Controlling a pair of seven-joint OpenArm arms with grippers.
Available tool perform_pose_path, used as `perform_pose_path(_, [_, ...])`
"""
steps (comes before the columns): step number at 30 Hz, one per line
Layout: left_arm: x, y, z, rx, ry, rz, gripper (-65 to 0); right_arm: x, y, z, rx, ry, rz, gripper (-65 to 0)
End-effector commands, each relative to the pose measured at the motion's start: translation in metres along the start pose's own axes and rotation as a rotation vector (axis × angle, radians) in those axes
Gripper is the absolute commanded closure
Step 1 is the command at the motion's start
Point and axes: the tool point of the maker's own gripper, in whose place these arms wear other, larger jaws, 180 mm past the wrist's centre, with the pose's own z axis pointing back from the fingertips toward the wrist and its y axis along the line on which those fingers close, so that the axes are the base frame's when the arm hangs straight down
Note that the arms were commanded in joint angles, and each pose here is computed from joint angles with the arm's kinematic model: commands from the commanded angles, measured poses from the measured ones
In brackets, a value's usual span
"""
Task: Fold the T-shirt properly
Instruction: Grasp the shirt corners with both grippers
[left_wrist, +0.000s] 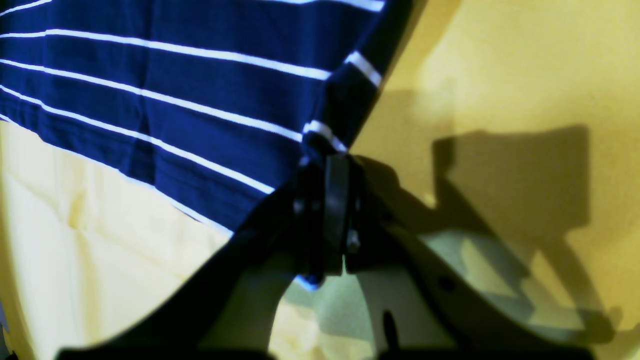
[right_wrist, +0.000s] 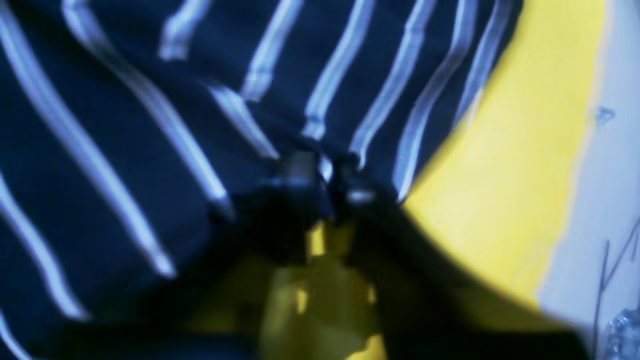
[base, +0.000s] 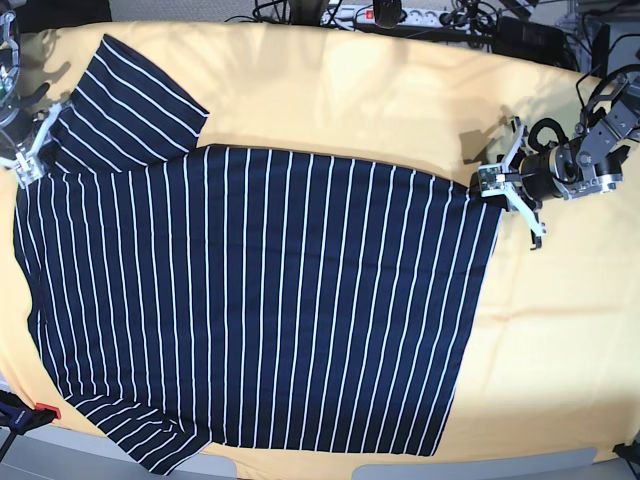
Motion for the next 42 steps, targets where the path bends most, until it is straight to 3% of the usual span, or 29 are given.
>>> perform_pose_path(1, [-0.009, 0.010, 0.008, 0.017, 0.038, -0.020, 0.0, -0.003, -0.011, 0.003, -0.031, 0.025, 0.016, 0.0])
perform_pose_path(5, [-0.009, 0.013, 0.009, 0.022, 0.040, -0.023, 0.0, 0.005, -0.020, 0.002, -0.060, 0.004, 0.002, 0.0])
perform_pose_path(14, [-0.005, 0.031, 0.033, 0.044, 0.024, 0.002, 0.0, 0.010, -0.024, 0.013, 0.009, 0.009, -0.020, 0.0])
perform_pose_path(24, [0.001, -0.002, 0.051, -0.154, 0.009, -0.008, 0.0, 0.039, -0.009, 0.033, 0.081, 0.008, 0.050, 0.0])
perform_pose_path(32, [-0.001, -0.007, 0.057, -0.185, 0.014, -0.015, 0.0, 0.017, 0.016, 0.056, 0.081, 0.085, 0.164, 0.0])
perform_pose_path(39, [0.018, -0.023, 0.072, -0.233, -0.011, -0.074, 0.0, -0.003, -0.005, 0.086, -0.007, 0.144, 0.174, 0.0])
perform_pose_path(42, [0.027, -0.026, 0.083, -0.245, -0.012, -0.120, 0.0, -0.016, -0.005, 0.094, 0.005, 0.179, 0.177, 0.0])
